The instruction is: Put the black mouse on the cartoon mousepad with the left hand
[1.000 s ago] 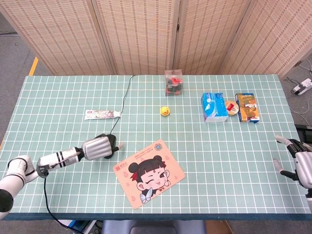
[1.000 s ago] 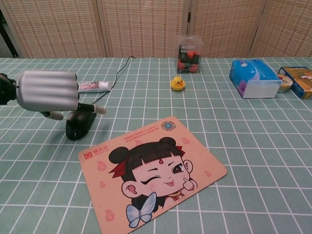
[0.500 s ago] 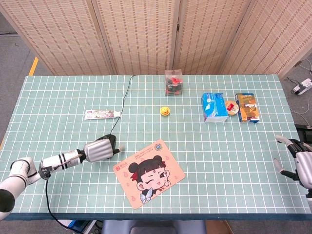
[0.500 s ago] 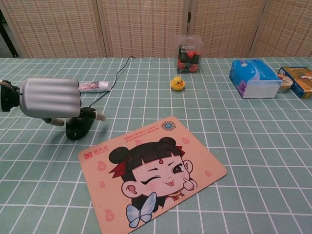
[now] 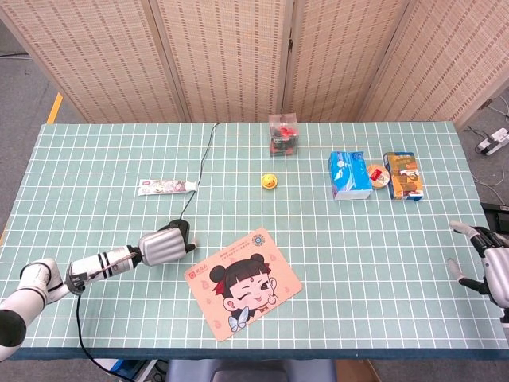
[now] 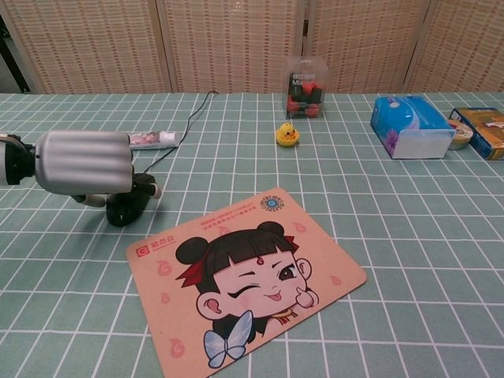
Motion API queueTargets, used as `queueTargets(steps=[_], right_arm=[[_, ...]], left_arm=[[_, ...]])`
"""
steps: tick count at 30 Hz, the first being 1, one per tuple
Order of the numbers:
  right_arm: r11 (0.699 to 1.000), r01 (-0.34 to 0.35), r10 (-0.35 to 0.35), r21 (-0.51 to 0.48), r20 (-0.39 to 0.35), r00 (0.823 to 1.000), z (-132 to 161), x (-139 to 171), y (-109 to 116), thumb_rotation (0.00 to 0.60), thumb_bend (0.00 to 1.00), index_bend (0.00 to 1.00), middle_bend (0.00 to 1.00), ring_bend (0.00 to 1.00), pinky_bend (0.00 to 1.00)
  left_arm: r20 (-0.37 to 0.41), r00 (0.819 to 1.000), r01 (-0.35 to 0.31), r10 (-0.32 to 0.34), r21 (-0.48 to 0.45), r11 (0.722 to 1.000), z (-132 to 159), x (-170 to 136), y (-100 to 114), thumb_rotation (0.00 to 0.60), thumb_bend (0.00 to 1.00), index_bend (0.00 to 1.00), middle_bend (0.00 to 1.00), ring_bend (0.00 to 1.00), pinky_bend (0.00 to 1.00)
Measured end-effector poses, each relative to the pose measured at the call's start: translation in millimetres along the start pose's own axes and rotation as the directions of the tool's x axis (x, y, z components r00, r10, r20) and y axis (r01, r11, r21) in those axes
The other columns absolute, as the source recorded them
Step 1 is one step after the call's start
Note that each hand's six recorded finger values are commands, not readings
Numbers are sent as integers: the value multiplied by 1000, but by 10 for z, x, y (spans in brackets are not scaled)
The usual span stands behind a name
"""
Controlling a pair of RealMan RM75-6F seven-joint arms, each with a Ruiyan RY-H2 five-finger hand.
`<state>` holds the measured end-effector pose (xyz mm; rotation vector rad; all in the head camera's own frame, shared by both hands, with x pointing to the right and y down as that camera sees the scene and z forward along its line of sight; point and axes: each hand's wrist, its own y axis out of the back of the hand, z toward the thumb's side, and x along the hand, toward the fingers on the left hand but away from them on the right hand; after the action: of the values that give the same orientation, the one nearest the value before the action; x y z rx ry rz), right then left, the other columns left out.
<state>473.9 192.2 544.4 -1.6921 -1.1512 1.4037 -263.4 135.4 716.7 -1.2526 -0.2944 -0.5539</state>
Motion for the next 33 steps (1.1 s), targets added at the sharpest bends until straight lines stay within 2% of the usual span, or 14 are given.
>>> queueTargets(steps=[9,19,25,33], right_arm=[[1000,-5,5,0,1,1000,-1,-6,-12,600,332,206,290,209,385],[1000,-7,7,-2,3,1000,-6,-12,-12,600,332,205,290,209,385],[1000,-6,6,-8,-1,1000,-3,-6,1,600,331,205,290,208,384],[1000,8,-9,-22,-10,1000,8,40,66,600,332,206,290,209,384]], left_arm=[[-20,1000,-2,2,-6,1000,-14,-8,0,600,75,544,1000,1000,1000],[-27,1000,-10,9,-12,1000,-3,-25,32,600,76,591,1000,1000,1000],[-24,998,-52,51,-31,998,53,-41,187,600,75,592,1000,1000,1000],[-14,994,-108,107,-43,993,192,-24,557,600,75,592,1000,1000,1000]])
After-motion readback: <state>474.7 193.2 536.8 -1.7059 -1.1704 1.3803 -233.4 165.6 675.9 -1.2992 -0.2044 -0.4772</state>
